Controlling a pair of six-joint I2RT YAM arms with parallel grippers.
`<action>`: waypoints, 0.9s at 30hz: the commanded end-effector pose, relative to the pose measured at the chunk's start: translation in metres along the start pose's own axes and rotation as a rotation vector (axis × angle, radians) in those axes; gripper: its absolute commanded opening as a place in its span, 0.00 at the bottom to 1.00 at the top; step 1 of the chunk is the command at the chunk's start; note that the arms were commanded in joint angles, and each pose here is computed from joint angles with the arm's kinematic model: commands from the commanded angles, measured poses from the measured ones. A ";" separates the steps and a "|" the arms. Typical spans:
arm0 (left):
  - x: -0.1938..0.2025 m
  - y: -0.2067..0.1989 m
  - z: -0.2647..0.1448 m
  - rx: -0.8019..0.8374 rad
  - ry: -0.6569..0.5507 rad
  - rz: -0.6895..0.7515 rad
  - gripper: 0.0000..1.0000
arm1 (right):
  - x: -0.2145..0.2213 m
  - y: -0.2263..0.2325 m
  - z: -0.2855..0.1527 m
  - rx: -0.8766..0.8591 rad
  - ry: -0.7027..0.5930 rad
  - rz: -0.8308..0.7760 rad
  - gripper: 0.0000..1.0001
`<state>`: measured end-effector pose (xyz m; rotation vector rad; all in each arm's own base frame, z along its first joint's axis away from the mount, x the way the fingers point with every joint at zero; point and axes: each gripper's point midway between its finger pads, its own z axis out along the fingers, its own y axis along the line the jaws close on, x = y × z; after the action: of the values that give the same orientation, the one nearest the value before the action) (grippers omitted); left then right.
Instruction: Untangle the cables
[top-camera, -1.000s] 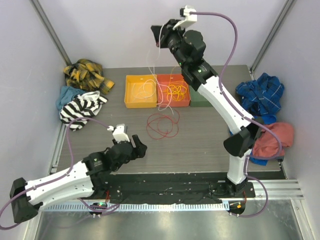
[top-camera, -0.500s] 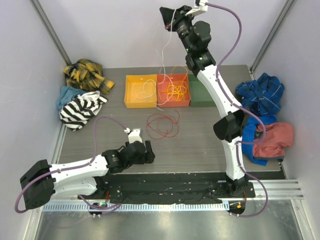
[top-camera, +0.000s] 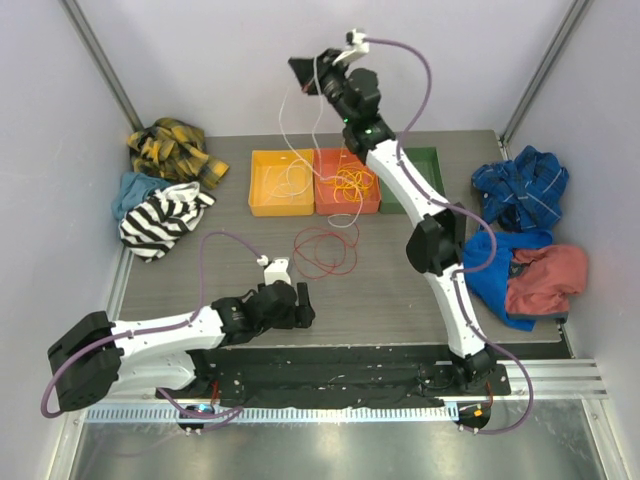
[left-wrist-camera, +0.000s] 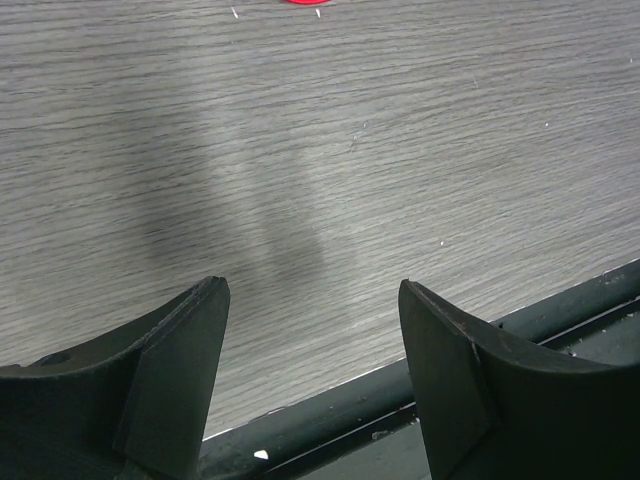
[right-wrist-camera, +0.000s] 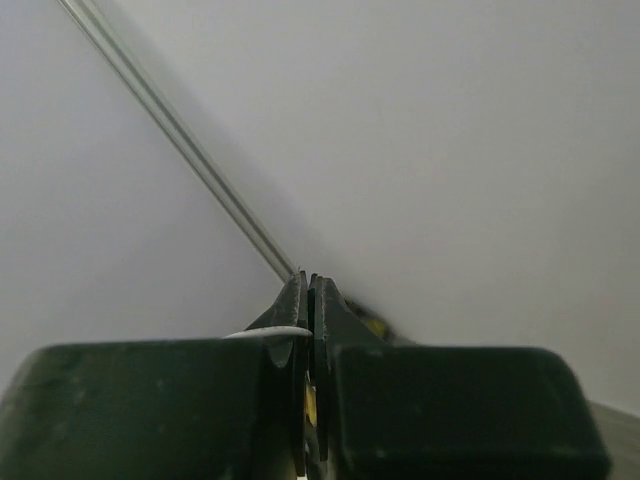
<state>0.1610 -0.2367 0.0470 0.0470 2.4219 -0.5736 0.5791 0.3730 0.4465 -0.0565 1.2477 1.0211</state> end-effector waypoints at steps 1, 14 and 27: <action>-0.016 -0.013 -0.004 0.041 -0.051 -0.011 0.73 | 0.067 -0.003 0.000 -0.006 0.130 -0.014 0.01; -0.023 0.002 -0.019 0.037 -0.126 -0.062 0.73 | 0.196 -0.086 -0.034 0.216 0.409 -0.082 0.01; -0.035 0.003 -0.032 0.022 -0.152 -0.081 0.73 | 0.210 -0.108 -0.072 0.452 0.521 -0.289 0.89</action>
<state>0.1630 -0.2189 0.0732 -0.0403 2.3223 -0.6197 0.5931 0.4151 0.1724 -0.1798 1.8860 0.5934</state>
